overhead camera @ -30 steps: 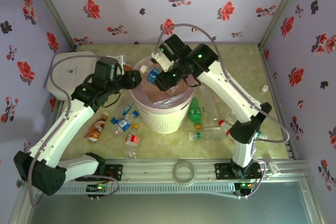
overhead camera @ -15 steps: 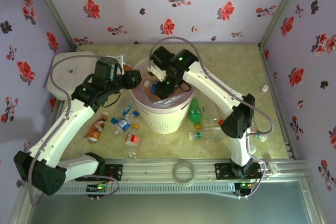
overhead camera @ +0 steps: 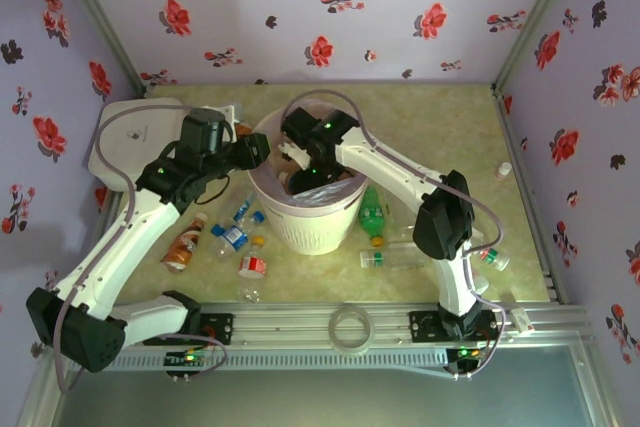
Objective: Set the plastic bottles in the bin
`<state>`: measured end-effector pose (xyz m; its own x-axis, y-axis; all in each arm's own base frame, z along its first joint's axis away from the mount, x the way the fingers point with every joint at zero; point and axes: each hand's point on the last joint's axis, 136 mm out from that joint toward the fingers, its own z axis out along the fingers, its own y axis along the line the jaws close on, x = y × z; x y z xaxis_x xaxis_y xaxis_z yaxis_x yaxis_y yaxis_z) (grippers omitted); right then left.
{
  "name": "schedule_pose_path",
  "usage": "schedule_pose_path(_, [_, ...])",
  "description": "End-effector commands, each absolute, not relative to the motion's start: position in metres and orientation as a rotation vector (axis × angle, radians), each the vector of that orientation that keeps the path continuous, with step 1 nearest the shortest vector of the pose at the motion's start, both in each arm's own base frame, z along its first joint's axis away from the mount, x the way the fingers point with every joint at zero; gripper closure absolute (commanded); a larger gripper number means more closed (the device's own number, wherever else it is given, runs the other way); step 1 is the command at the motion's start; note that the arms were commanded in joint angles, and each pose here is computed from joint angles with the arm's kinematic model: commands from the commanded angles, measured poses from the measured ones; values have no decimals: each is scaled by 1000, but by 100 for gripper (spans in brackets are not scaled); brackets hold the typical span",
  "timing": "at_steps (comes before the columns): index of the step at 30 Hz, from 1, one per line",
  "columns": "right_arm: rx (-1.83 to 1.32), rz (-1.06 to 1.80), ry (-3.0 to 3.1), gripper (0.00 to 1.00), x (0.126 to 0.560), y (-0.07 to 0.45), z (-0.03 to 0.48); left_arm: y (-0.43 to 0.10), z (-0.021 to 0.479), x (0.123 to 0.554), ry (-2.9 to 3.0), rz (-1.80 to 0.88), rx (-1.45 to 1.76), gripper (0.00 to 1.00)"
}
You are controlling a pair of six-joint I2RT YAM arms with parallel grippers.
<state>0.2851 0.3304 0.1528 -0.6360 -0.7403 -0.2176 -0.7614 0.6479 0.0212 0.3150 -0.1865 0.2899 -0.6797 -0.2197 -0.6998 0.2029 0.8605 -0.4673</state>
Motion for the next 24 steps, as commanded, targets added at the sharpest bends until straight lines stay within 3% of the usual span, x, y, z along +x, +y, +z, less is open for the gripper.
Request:
schedule_pose_path(1, [-1203, 165, 2613, 30, 288, 329, 176, -189, 287, 315, 2215, -671, -22, 57])
schedule_pose_path(5, [-1175, 171, 2559, 13, 289, 325, 202, -189, 286, 316, 2214, -668, -24, 57])
schedule_pose_path(11, [-1137, 236, 2455, 11, 283, 320, 253, -189, 285, 316, 2216, -667, -26, 57])
schedule_pose_path(17, [-1010, 350, 2248, 13, 274, 306, 336, -188, 284, 316, 2215, -665, -28, 57])
schedule_pose_path(24, [-739, 311, 2168, 15, 280, 241, 392, -188, 284, 317, 2214, -660, -27, 57])
